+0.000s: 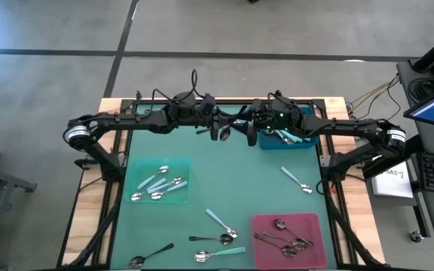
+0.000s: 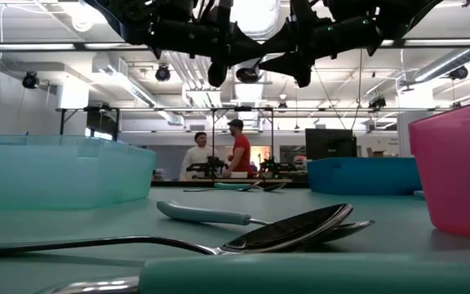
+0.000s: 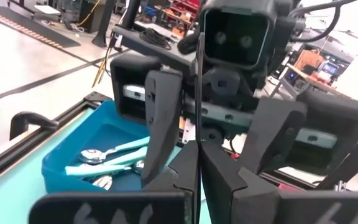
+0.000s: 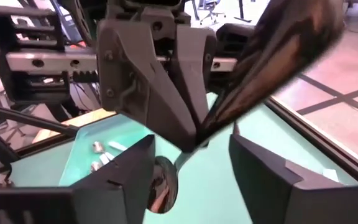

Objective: Sort silverware by color (type)
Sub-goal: Put the black spoon into the red bin

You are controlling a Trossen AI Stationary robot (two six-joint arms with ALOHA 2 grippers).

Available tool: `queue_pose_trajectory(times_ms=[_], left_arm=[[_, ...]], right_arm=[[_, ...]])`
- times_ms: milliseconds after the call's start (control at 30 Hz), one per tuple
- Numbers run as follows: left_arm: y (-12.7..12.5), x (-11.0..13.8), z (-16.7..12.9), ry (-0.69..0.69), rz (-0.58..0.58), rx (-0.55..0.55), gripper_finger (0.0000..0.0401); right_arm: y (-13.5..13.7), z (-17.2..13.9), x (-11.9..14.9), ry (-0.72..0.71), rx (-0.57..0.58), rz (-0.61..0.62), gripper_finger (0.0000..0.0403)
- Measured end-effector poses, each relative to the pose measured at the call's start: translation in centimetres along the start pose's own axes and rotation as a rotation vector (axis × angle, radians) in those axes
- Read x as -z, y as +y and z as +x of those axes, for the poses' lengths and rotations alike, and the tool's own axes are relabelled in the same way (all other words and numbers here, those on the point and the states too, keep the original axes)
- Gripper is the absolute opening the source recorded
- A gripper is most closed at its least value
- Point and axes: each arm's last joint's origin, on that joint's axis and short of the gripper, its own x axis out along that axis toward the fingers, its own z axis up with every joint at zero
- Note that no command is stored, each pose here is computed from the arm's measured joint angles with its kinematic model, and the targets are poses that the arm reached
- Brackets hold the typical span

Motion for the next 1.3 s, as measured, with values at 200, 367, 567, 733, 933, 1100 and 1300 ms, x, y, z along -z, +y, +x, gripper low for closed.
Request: queue_pose_trajectory(times_ms=[200, 367, 567, 733, 933, 1100, 1300], left_arm=[[-0.1, -0.2, 0.0, -0.021, 0.006, 0.01, 0.0], [-0.1, -0.2, 0.0, -0.022, 0.004, 0.01, 0.0], [-0.2, -0.3, -0.1, -0.022, 0.003, 0.01, 0.0001], [-0.1, -0.6, -0.6, -0.008, 0.009, -0.002, 0.0017], [0.5, -0.4, -1.5, 0.093, 0.04, -0.057, 0.0051], [1.1, 0.7, -2.4, 0.251, 0.054, -0.112, 0.0068], [1.6, 1.9, -3.2, 0.406, 0.089, -0.154, 0.0073]], right_arm=[[0.0, 0.0, 0.0, 0.0, 0.001, -0.026, 0.0091], [0.0, 0.0, 0.0, 0.002, -0.004, -0.059, 0.0016], [0.0, 0.0, 0.0, 0.002, -0.004, -0.059, 0.0009], [-0.3, -0.8, -0.3, 0.039, 0.024, -0.056, 0.0008], [0.5, -2.9, -1.8, 0.197, 0.064, -0.03, 0.0008], [2.1, -4.3, -1.0, 0.474, 0.075, 0.107, 0.0008], [6.4, -5.0, 0.5, 0.708, -0.127, 0.316, 0.0008]])
